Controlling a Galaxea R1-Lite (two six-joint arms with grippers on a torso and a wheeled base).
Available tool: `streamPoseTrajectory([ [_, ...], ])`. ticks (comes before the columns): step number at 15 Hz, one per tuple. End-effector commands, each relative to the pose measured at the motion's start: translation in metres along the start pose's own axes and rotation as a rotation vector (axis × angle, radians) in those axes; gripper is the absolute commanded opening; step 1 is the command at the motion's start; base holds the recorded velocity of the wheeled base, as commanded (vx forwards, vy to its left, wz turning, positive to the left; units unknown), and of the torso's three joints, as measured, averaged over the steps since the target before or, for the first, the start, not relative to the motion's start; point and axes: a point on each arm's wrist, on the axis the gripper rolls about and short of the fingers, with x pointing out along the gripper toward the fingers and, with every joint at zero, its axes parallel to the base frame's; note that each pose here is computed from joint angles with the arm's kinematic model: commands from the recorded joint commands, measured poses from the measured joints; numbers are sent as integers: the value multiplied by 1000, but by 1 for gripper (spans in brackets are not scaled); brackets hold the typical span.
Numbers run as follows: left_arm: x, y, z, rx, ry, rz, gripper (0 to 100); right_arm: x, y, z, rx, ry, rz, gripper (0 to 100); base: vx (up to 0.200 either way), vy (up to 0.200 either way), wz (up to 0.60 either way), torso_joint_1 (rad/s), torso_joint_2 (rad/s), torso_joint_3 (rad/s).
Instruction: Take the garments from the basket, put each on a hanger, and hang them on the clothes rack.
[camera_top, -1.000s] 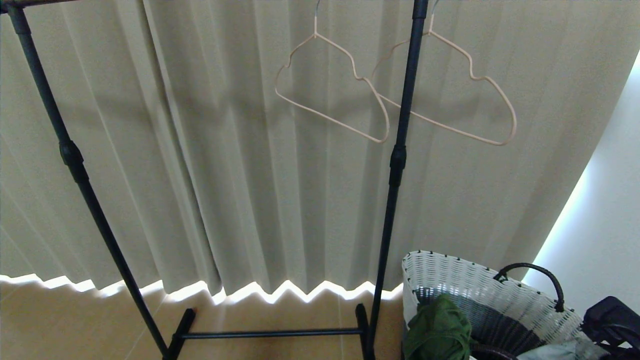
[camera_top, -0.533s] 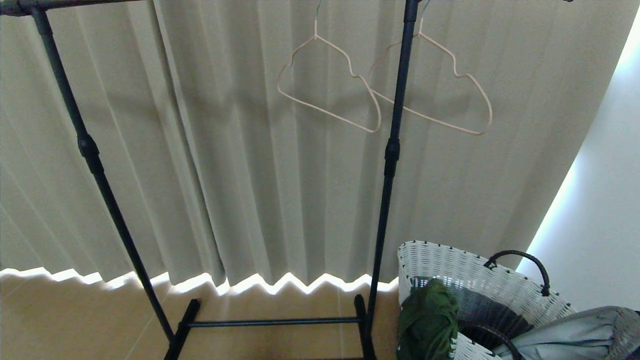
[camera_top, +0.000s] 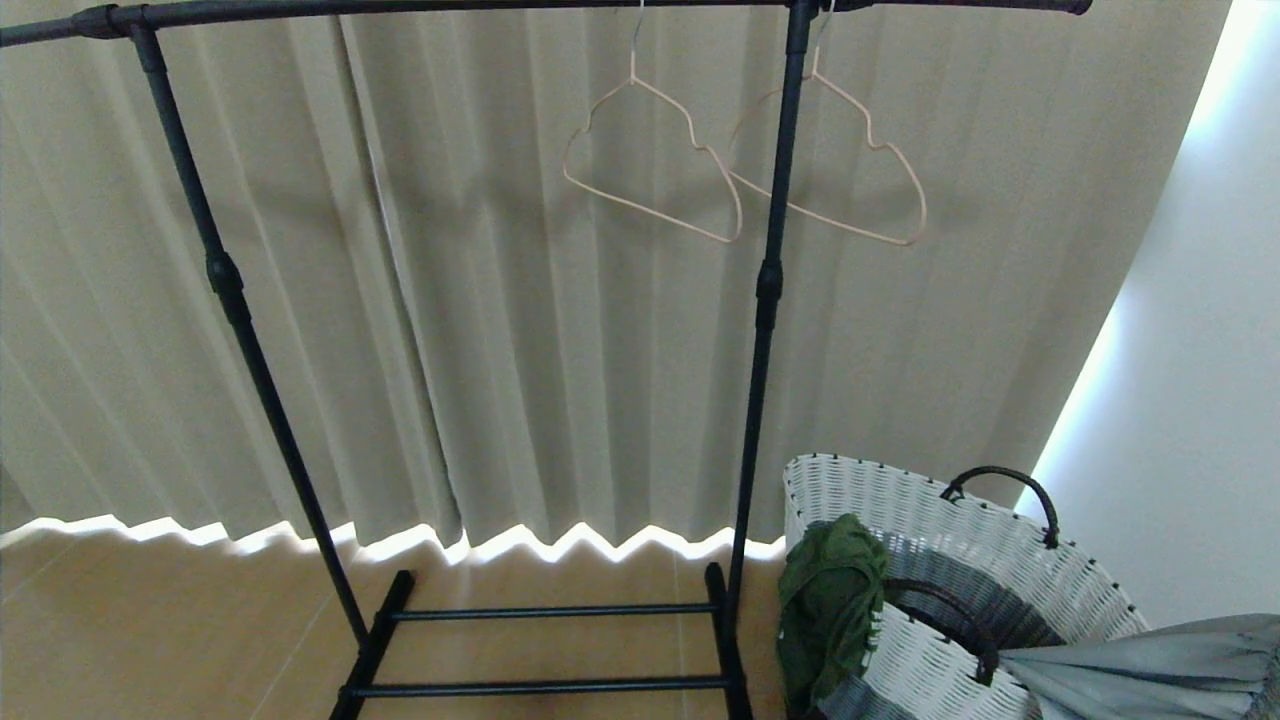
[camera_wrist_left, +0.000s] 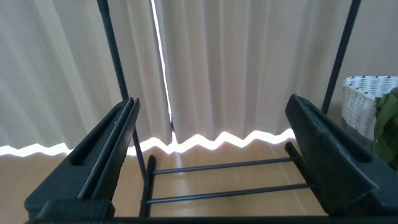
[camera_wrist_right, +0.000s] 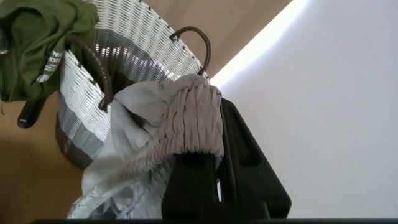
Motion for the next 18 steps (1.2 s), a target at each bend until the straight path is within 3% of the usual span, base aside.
streamPoseTrajectory([
  [1,0,0,0,0,-1,1,100,-1,0,0,1,-10,-5,0,0,200,0,2,2,12],
  [9,0,0,0,-18,-1,3,100,-6,1,-3,1,-17,-7,0,0,200,0,4,1,2],
  [13,0,0,0,18,3,7,100,-5,2,-5,-4,33,25,0,0,0,0,0,0,0],
  [17,0,0,0,86,-3,-8,100,-6,0,0,-7,8,40,0,0,0,0,0,0,0],
  [18,0,0,0,98,-4,-11,100,-7,-1,6,-12,-21,89,0,0,0,0,0,0,0],
])
